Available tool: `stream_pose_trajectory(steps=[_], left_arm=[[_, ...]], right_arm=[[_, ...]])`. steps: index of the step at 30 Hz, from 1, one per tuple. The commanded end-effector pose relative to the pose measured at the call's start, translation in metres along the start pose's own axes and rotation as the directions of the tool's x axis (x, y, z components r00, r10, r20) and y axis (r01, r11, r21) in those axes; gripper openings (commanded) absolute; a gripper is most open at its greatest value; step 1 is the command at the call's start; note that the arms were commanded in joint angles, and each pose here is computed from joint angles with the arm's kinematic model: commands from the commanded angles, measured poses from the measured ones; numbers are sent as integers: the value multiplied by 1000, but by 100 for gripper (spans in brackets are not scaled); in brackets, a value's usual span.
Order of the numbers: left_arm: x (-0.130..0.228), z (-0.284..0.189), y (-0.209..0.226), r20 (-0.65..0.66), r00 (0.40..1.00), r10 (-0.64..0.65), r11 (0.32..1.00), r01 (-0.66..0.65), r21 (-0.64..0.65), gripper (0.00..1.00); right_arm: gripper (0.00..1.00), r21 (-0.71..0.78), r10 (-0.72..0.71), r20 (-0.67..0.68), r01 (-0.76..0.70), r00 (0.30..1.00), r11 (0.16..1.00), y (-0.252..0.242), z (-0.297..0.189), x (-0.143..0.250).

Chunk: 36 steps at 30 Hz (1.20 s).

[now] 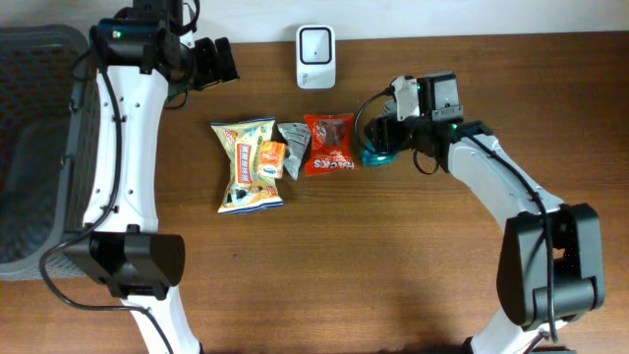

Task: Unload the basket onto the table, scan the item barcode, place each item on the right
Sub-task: 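Lift the bottle with the right gripper and hold it to the scanner, then carry the bottle with the right gripper to the table's right side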

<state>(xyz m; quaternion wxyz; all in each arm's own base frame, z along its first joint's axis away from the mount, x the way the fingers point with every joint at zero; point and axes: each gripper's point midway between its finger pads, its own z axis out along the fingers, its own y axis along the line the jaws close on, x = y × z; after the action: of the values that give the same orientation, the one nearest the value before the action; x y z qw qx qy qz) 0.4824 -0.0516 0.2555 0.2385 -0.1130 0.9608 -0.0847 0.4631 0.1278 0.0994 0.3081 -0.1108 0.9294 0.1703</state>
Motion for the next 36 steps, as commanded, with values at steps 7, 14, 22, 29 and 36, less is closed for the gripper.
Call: stream_pose_trajectory(steps=[7, 14, 22, 29, 36], left_arm=[[-2, -4, 4, 13, 1000, -11, 1000, 11, -9, 99], [-2, -4, 4, 13, 1000, -11, 1000, 11, -10, 99], [-2, -4, 4, 13, 1000, -12, 1000, 12, -10, 99], [-2, -4, 4, 14, 1000, -12, 1000, 12, -10, 99], [-2, -4, 4, 13, 1000, -12, 1000, 12, -10, 99]], right_arm=[[67, 34, 129, 101, -133, 987, 991, 31, -53, -86], [68, -154, 291, 277, -256, 916, 954, 88, -20, -136], [68, -484, 776, 212, -626, 594, 611, 95, 26, -173], [67, -571, 973, 12, -798, 230, 195, 78, 34, -181], [67, -468, 998, 16, -883, -62, -48, 30, 60, -155]])
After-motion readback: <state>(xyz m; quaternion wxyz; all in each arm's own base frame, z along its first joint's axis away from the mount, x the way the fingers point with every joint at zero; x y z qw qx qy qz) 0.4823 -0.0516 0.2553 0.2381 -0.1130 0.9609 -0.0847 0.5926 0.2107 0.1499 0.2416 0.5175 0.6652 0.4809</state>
